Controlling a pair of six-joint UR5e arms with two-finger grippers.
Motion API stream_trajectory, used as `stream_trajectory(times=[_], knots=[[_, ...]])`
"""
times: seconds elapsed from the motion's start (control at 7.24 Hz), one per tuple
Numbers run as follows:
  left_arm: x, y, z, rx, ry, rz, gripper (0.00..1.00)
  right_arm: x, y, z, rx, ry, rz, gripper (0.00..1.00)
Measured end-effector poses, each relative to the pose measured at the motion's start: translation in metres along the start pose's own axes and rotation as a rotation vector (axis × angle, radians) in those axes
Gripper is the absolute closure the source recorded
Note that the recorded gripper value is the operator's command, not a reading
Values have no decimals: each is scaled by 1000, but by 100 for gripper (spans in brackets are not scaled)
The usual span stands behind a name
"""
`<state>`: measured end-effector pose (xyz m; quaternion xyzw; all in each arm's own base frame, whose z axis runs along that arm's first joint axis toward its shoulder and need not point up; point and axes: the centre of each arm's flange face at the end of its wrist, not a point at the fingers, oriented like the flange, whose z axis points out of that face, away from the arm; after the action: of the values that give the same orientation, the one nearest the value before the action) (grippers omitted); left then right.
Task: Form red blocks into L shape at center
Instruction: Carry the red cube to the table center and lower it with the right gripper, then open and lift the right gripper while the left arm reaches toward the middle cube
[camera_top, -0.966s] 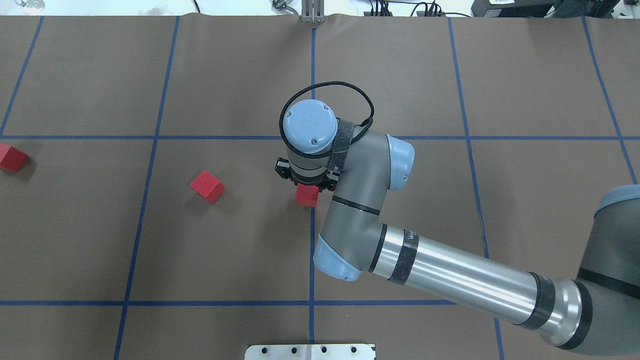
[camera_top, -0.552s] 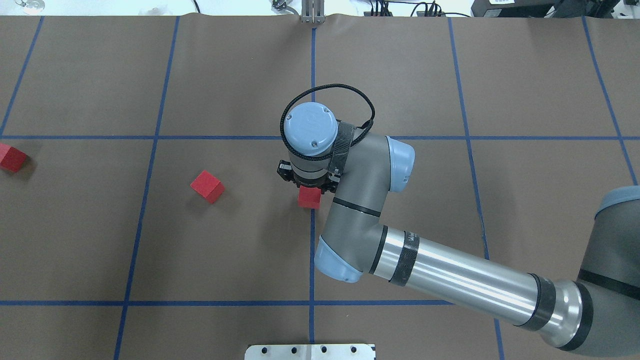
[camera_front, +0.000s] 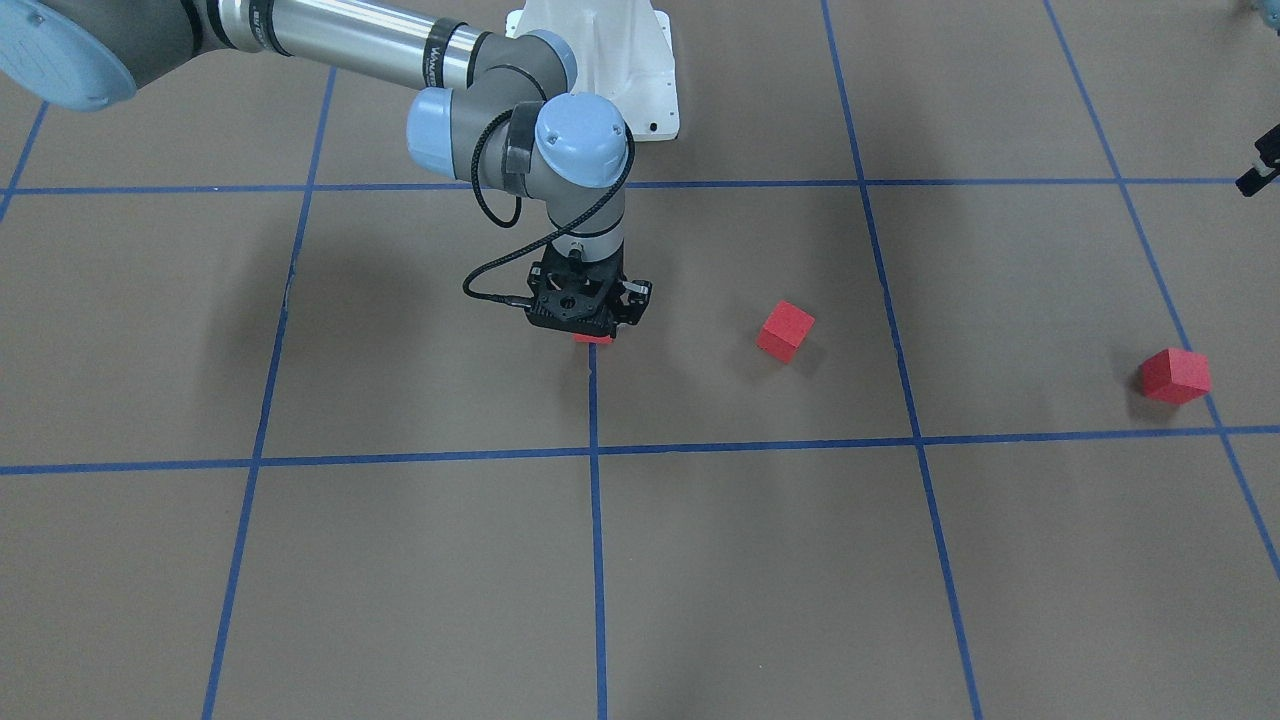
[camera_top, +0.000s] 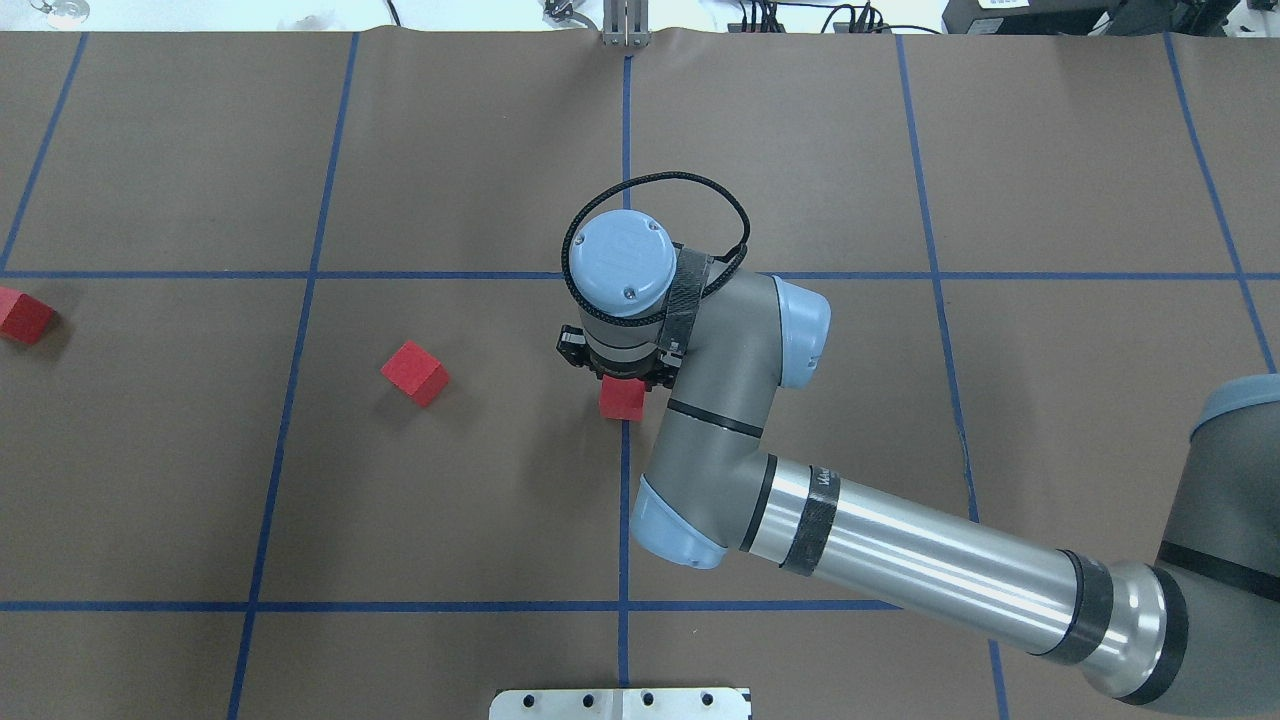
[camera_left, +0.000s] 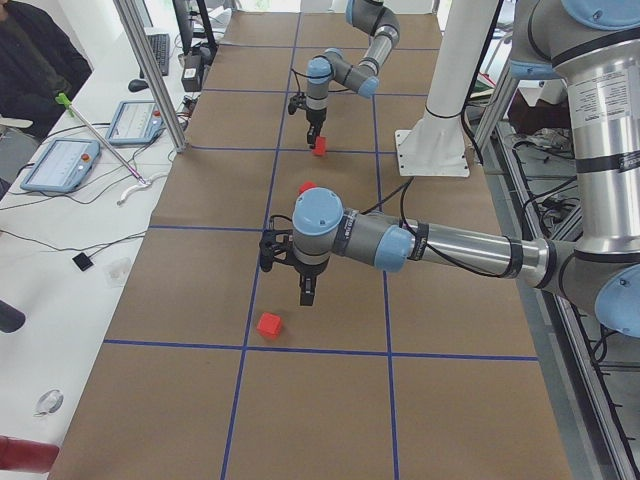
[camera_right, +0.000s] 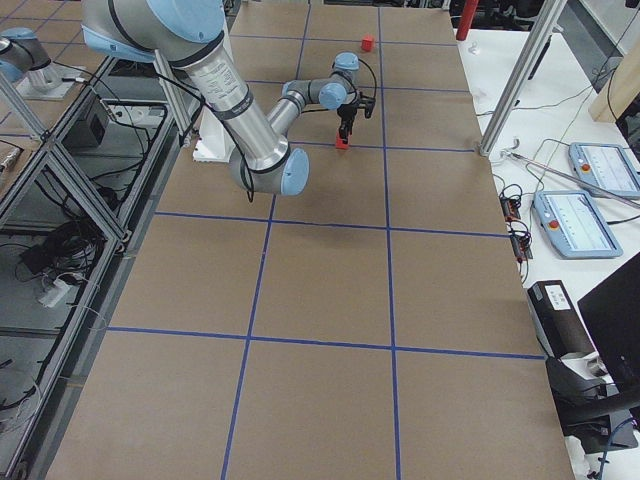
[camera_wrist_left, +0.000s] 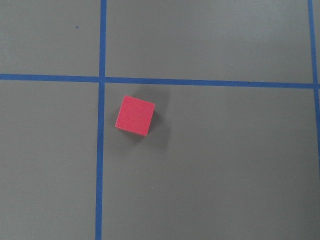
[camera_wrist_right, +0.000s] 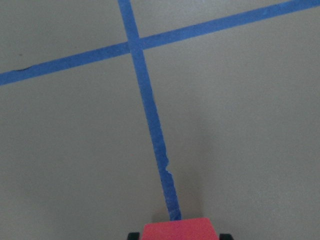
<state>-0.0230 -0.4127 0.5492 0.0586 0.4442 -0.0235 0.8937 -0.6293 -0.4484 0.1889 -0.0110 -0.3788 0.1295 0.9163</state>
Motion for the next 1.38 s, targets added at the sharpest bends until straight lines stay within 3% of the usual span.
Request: stream_trajectory(times=[0.41,0.69,0.97,1.38], knots=[[6,-1,4,-5,7,20,0,0,-1,-5,27,-6,-8,0],[51,-7,28,-27,58,4,0,19,-2,-44,41,-68,-19,0],[177,-30,76,-73,117,-231,0,93,-32,-97,53,-134,-20,0],[357,-26,157,-136,126,-568,0,163,-61,-114,53,-132,-45,0]])
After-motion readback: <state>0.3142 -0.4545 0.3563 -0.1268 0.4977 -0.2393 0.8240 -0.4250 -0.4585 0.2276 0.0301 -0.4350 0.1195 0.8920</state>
